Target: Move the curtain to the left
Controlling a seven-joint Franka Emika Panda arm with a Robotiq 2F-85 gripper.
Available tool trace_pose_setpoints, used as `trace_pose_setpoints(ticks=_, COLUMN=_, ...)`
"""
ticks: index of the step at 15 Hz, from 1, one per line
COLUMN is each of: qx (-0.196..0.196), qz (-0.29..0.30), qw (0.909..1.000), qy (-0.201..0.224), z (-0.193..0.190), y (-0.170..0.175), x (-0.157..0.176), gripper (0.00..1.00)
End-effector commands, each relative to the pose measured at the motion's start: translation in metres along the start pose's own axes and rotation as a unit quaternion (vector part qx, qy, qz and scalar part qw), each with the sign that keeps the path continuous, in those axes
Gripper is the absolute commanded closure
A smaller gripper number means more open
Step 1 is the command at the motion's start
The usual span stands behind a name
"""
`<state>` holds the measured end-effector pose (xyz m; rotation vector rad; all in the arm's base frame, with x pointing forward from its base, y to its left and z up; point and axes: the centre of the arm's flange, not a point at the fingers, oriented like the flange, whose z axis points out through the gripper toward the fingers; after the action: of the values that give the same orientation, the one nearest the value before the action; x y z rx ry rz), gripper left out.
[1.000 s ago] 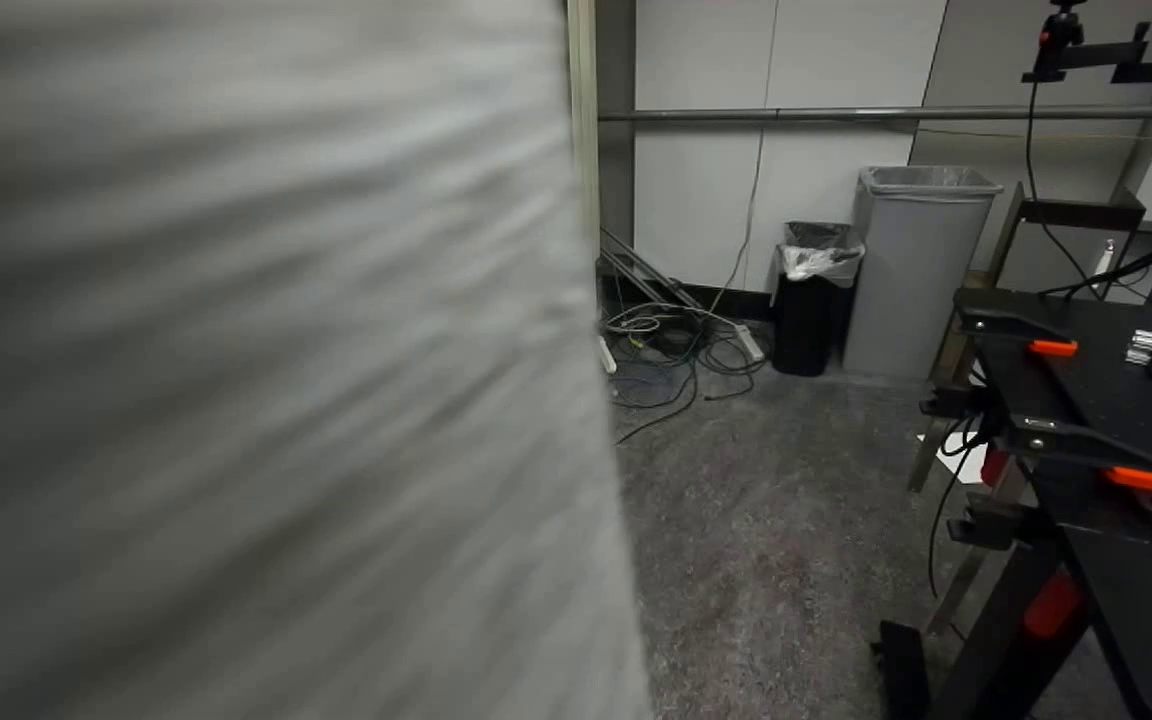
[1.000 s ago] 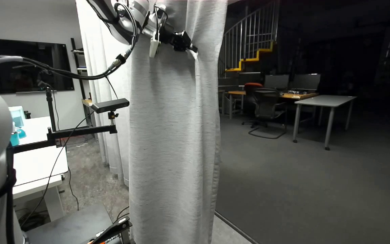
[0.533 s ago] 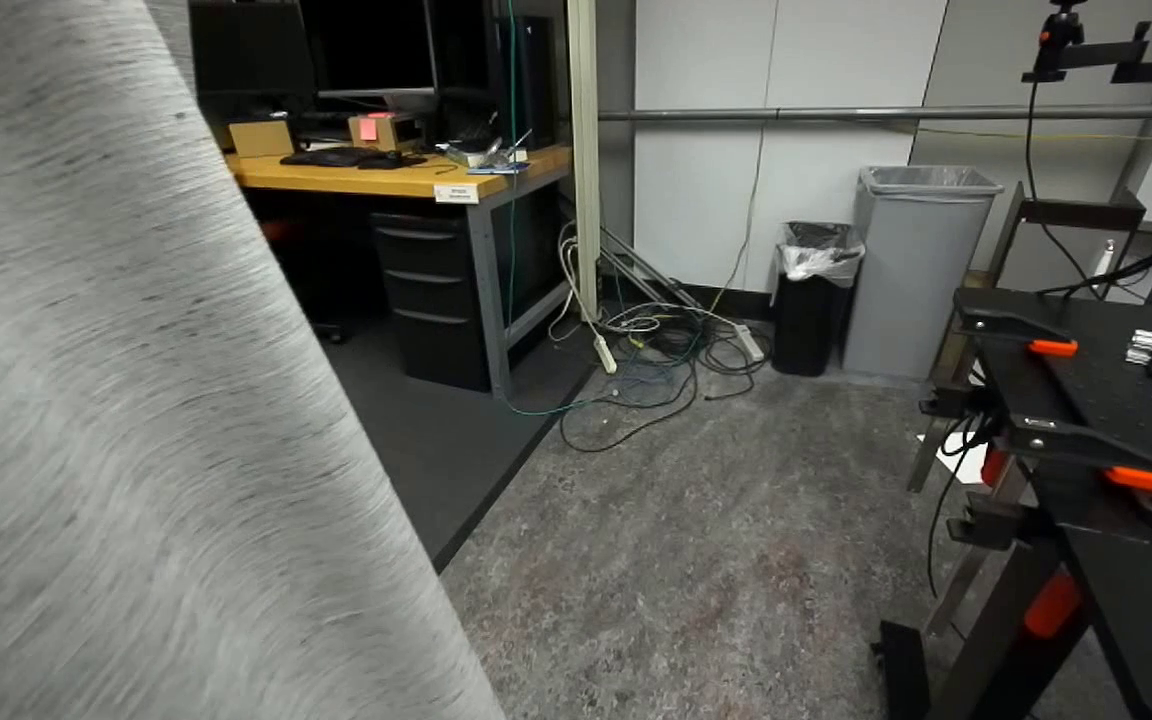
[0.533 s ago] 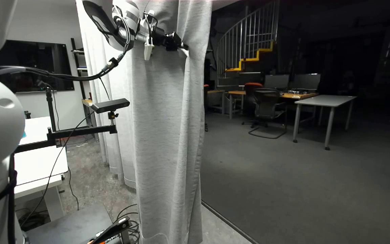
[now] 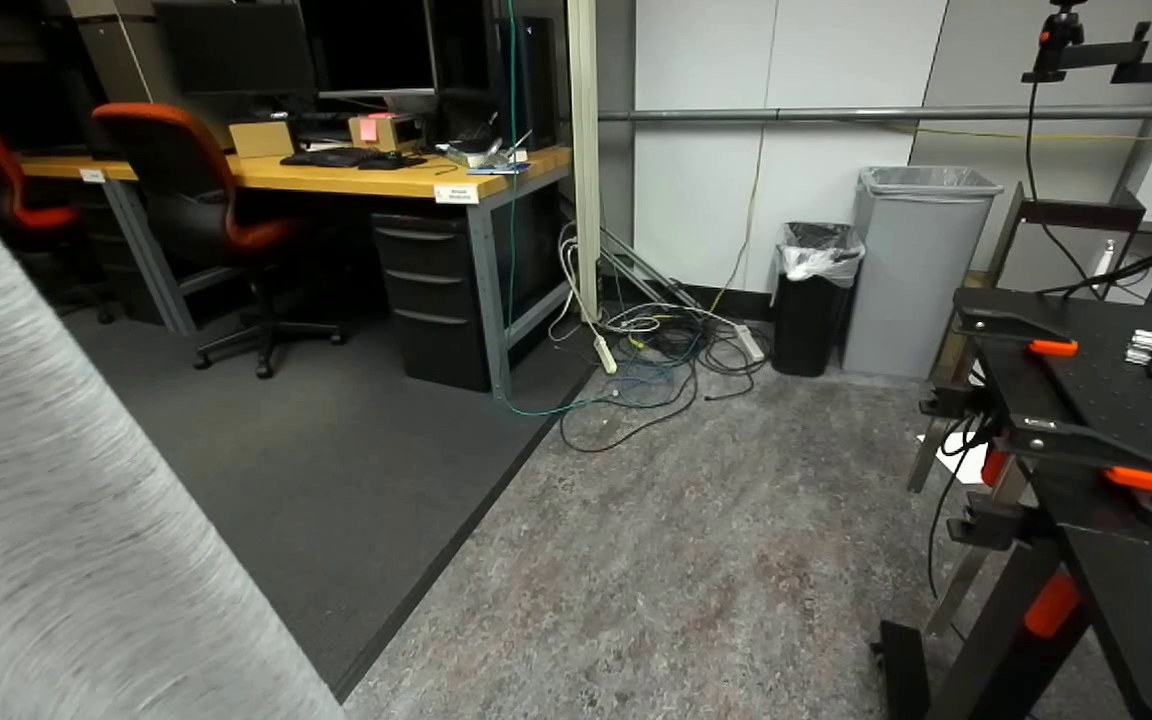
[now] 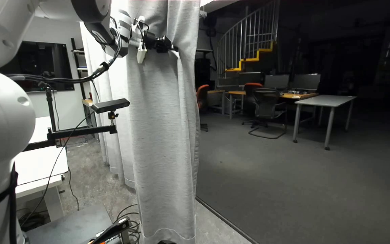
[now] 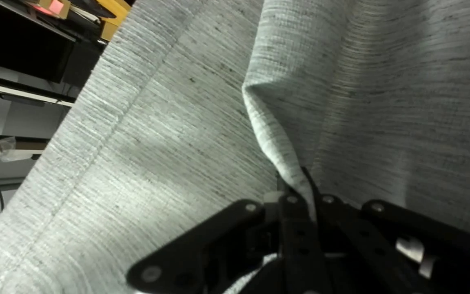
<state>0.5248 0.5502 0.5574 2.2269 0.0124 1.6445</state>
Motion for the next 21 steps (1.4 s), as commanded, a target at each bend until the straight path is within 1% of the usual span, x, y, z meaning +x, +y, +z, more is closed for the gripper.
trace_pose_setpoints(ticks=1, qx=0.007, qz=-0.012, qw=0.9992, qy=0.037, z=-0.008, y=-0.047, x=0.010, gripper=1.00)
trace_pose_setpoints(ticks=4, qx=0.012, qz=-0.019, qw=0.9981, qy=0.057, z=-0.020, y=-0.063, x=0.007, gripper=1.00)
trace_pose_setpoints(ticks=6, qx=0.016, qz=-0.021, qw=0.9978, qy=0.060, z=-0.025, y=-0.069, x=0.009, gripper=1.00)
trace_pose_setpoints(ticks=7, qx=0.021, qz=-0.025, qw=0.9978, qy=0.058, z=-0.028, y=-0.070, x=0.009, gripper=1.00)
trace_pose_setpoints(ticks=9, qx=0.027, qz=-0.028, qw=0.9965, qy=0.074, z=-0.035, y=-0.071, x=0.003, gripper=1.00)
trace_pose_setpoints(ticks=13, qx=0.029, qz=-0.034, qw=0.9949, qy=0.091, z=-0.042, y=-0.078, x=-0.001, gripper=1.00)
trace_pose_setpoints(ticks=17, qx=0.029, qz=-0.040, qw=0.9943, qy=0.095, z=-0.045, y=-0.080, x=-0.003, gripper=1.00)
trace_pose_setpoints(ticks=21, qx=0.030, qz=-0.063, qw=0.9939, qy=0.086, z=-0.042, y=-0.082, x=-0.007, gripper=1.00)
